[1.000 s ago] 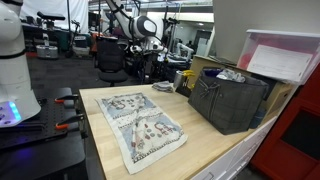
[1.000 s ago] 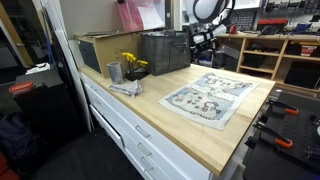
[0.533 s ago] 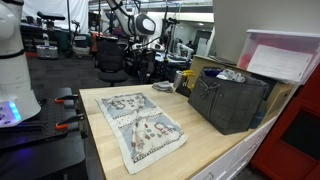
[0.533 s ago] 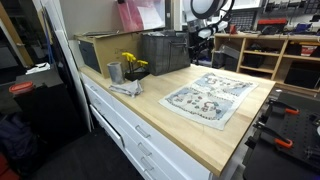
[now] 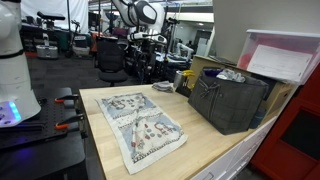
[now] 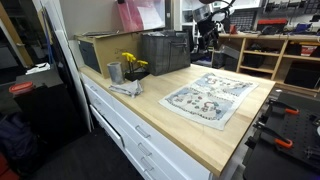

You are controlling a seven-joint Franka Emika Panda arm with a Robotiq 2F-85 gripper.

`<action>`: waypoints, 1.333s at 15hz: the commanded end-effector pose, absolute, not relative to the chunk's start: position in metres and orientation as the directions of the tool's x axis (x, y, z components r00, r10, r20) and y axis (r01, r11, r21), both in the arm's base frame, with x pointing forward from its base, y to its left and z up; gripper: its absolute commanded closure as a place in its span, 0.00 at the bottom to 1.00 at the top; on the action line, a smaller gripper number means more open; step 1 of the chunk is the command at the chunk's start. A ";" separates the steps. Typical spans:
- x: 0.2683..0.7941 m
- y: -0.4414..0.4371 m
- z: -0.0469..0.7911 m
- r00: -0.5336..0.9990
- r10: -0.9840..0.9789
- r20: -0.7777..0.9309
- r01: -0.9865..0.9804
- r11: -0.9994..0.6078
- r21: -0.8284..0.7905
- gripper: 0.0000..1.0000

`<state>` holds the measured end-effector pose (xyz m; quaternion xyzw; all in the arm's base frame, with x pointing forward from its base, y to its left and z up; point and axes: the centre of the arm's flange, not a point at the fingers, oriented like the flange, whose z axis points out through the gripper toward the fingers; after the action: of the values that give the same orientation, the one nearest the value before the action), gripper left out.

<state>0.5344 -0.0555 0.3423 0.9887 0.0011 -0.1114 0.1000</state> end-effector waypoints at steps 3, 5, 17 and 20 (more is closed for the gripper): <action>0.518 -0.047 0.383 0.979 0.036 -0.202 0.073 -0.981 0.177 0.00; 0.516 -0.037 0.398 0.987 0.052 -0.149 0.077 -0.983 0.168 0.00; 0.523 -0.009 0.481 0.994 -0.004 0.106 -0.008 -0.999 0.042 0.00; 0.521 -0.008 0.486 0.993 -0.003 0.116 -0.007 -0.999 0.041 0.00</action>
<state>0.5208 -0.0081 0.4860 0.9981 -0.0025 0.0578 0.0207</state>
